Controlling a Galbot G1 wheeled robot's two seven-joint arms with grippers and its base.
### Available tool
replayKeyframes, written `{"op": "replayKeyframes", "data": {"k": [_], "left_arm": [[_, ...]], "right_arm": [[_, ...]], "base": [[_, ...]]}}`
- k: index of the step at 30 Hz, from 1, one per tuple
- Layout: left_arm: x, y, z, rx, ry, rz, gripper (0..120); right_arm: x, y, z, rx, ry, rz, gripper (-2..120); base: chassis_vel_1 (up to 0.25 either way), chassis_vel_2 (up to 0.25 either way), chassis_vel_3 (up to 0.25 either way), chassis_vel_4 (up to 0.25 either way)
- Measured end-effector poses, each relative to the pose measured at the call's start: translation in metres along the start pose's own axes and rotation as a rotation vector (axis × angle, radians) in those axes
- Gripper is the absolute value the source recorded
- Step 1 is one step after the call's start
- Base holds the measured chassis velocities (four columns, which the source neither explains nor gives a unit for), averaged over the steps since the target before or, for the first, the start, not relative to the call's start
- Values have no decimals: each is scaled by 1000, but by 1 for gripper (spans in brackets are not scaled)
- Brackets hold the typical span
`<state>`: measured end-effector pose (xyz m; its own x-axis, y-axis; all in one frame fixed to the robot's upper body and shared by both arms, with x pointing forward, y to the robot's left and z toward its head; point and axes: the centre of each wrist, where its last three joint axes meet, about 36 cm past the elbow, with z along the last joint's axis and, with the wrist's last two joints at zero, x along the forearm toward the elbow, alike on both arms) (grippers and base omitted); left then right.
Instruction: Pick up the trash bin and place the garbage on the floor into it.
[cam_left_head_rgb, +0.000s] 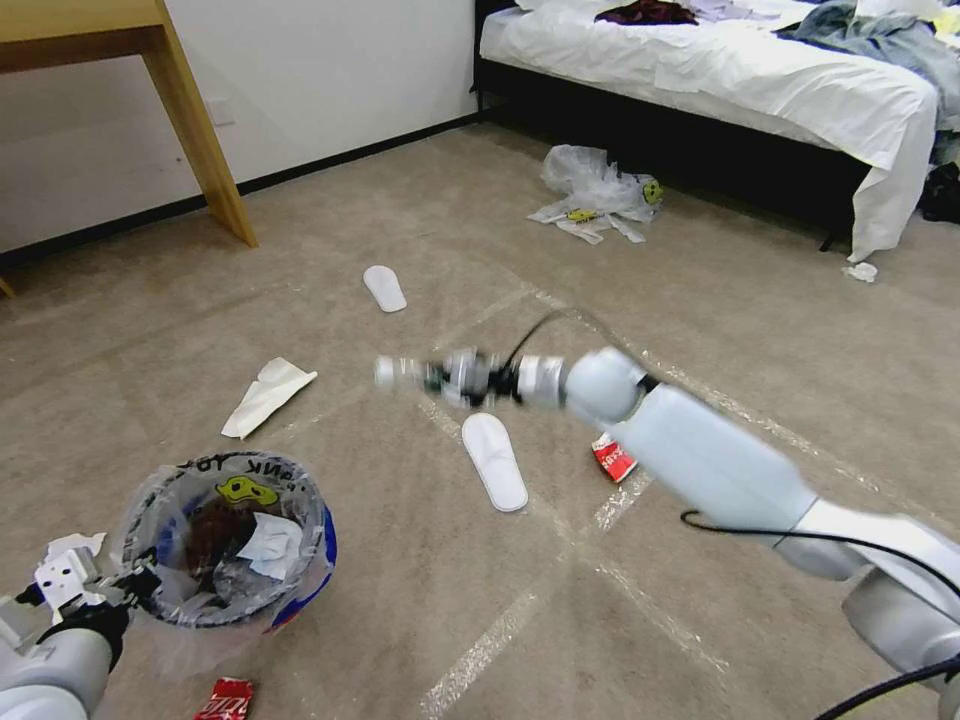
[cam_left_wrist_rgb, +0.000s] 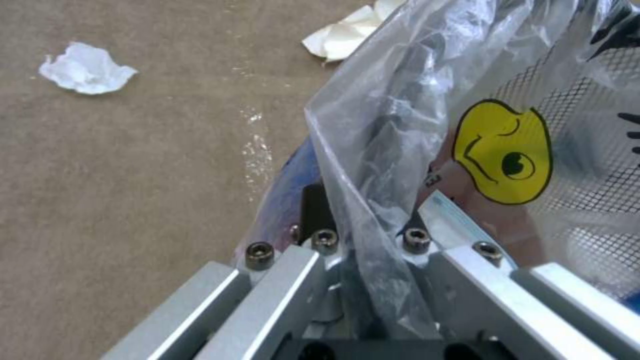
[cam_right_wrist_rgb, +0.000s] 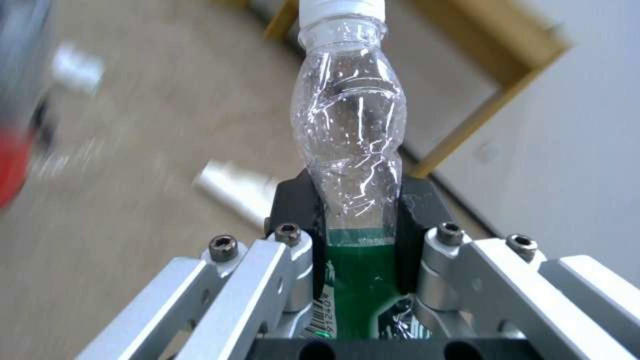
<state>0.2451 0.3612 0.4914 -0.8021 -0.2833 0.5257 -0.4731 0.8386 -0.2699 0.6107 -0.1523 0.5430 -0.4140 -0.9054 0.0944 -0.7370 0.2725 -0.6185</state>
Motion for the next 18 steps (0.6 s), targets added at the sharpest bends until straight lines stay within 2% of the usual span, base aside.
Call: {"op": "replayKeyframes", "data": {"k": [1, 3, 4, 6, 7, 9, 10, 12, 13, 14, 15, 17, 18], "left_arm": [[0, 0, 0, 0, 0, 0, 1], [1, -3, 0, -2, 4, 12, 1], [1, -3, 0, -2, 4, 12, 1], [3, -5, -1, -4, 6, 20, 1], [3, -5, -1, -4, 6, 20, 1], [5, -6, -2, -5, 6, 27, 1], [5, -6, -2, -5, 6, 27, 1], [7, -7, -2, -6, 8, 31, 1], [7, -7, -2, -6, 8, 31, 1], [7, -8, -2, -6, 8, 34, 1], [7, -8, -2, -6, 8, 34, 1], [7, -9, -2, -5, 8, 38, 1], [7, -9, -2, -5, 8, 38, 1]], "right_arm": [[0, 0, 0, 0, 0, 0, 17], [1, -3, -27, -74, -85, 49, 17], [1, -3, -27, -74, -85, 49, 17], [-4, 3, -55, -142, -166, 63, 17], [-4, 3, -55, -142, -166, 63, 17], [-15, 16, -82, -214, -248, 51, 17], [-15, 16, -82, -214, -248, 51, 17], [-30, 32, -106, -305, -331, 22, 17], [-30, 32, -106, -305, -331, 22, 17], [-42, 45, -117, -367, -371, -5, 17], [-42, 45, -117, -367, -371, -5, 17], [-62, 66, -129, -448, -423, -40, 17], [-62, 66, -129, -448, -423, -40, 17]], "base": [[0, 0, 0, 0], [0, 0, 0, 0], [0, 0, 0, 0], [0, 0, 0, 0], [0, 0, 0, 0], [0, 0, 0, 0], [0, 0, 0, 0], [0, 0, 0, 0], [0, 0, 0, 0], [0, 0, 0, 0], [0, 0, 0, 0], [0, 0, 0, 0], [0, 0, 0, 0]]}}
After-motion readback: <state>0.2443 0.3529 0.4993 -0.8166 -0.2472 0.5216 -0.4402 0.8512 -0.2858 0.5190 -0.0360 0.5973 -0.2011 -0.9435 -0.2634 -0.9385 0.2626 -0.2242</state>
